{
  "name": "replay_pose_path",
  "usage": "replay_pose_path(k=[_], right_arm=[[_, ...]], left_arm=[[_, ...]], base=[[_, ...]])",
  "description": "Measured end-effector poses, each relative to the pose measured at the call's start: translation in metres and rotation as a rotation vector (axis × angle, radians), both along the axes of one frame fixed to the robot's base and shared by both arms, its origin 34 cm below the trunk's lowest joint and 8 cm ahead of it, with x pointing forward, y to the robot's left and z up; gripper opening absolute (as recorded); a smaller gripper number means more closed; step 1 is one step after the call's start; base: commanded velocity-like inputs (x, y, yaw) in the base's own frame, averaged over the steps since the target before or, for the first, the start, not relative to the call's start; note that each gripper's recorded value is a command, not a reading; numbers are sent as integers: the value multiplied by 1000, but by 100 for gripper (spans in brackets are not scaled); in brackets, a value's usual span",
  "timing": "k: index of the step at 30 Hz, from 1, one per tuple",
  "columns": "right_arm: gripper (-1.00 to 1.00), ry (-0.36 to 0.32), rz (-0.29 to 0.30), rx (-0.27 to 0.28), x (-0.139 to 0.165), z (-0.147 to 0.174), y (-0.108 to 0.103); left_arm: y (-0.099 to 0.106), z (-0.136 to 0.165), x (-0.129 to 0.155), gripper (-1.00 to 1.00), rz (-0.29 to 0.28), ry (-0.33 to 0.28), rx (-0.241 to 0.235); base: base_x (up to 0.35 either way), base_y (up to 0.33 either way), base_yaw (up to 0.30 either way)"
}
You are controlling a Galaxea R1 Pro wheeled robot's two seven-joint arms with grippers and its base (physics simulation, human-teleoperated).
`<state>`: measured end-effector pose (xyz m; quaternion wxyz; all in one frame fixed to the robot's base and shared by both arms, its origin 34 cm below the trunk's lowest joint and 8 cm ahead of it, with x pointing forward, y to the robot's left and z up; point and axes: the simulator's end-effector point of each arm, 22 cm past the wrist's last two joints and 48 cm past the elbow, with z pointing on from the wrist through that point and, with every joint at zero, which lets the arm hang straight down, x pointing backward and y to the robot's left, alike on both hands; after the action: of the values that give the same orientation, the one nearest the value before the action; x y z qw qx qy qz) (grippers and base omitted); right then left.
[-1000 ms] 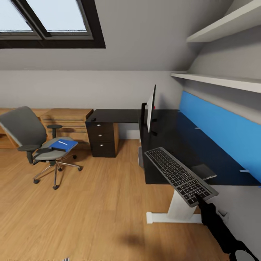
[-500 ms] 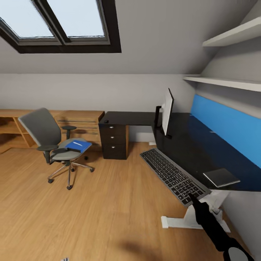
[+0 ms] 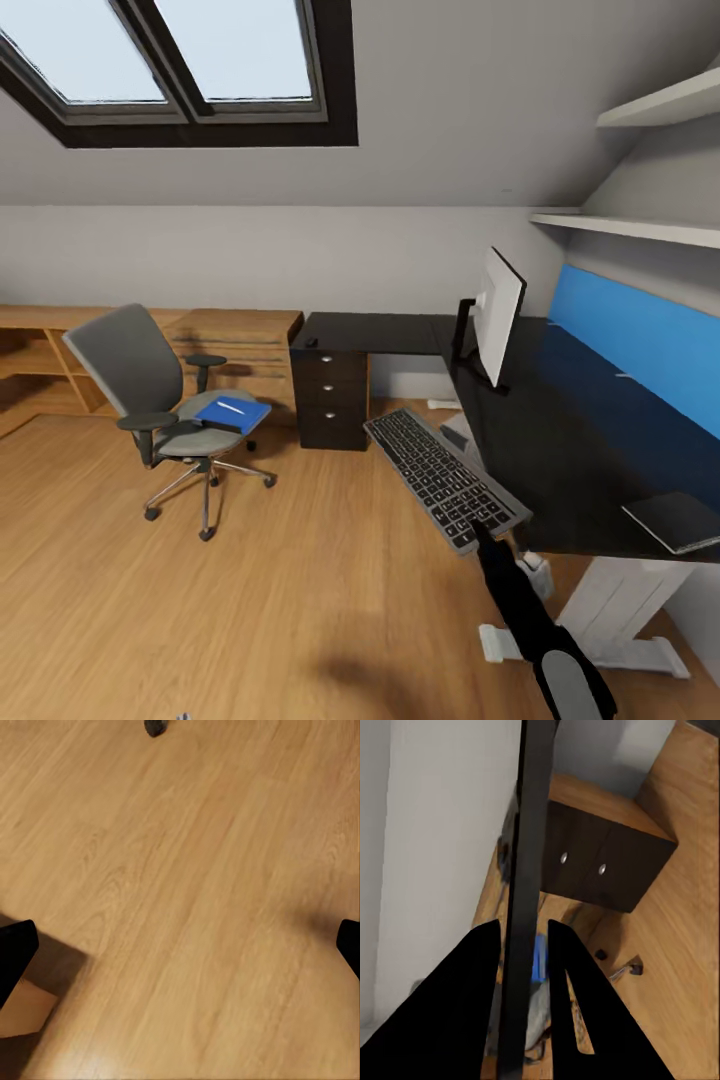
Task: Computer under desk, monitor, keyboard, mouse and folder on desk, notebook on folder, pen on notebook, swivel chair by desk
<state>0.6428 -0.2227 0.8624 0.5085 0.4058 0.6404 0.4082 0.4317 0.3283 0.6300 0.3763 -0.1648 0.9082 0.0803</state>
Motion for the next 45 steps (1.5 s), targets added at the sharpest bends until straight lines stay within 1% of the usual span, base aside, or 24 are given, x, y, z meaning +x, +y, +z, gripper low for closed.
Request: replay_pose_path(k=[1,2,4,5,7,8,10,13,16,20,27,30,31,32,36,45], right_arm=[[-100,7,-62,-18,11,-3,-4],[-100,9,-94,-27,17,-4,-6],[-100,18,-193,-54,37,-8,-10],[-100,20,-214,-61,41,-10,-10],[-100,31,-279,-78,46,-20,-14],[-100,29,-297,-88,47,-21,-14],[-100,15,-303,-100,48,-19,-11],[-100,-51,-284,-113,52,-5,-3],[-100,-92,-270,-111,53,4,2],[-100,-108,-262,-109,53,6,4],[-100,-107,-260,-105,53,5,5],[-100,-99,-262,-91,52,2,5],[-100,-90,-264,-80,52,-1,5],[-100,-68,-273,-51,50,-9,4],[-100,-56,-281,-25,49,-13,3],[-100,-51,-282,-19,48,-16,4]], left_arm=[[-1,-2,-2,100,-2,7,0],[-1,-4,-4,100,-3,12,0],[-4,-10,-10,100,-12,32,2],[-5,-12,-11,100,-17,36,4],[-9,-14,-12,100,-39,47,13],[-10,-15,-13,100,-46,50,17],[-12,-15,-13,100,-52,52,20],[-13,-16,-14,100,-57,55,20],[-14,-18,-15,100,-59,59,18],[-14,-19,-16,100,-60,62,18],[-14,-16,-13,100,-58,44,20],[-14,-15,-12,100,-58,39,21],[-14,-15,-12,100,-58,38,21],[-14,-15,-12,100,-59,37,21],[-14,-15,-12,100,-59,36,21],[-14,-15,-12,100,-59,36,21]], base=[[290,191,0],[302,152,0],[313,92,0],[320,52,0],[325,27,0],[327,14,0],[328,9,0],[329,3,0],[330,1,0],[330,0,0],[325,85,0],[306,201,0],[299,223,0],[299,225,0],[297,229,0],[296,229,-31]])
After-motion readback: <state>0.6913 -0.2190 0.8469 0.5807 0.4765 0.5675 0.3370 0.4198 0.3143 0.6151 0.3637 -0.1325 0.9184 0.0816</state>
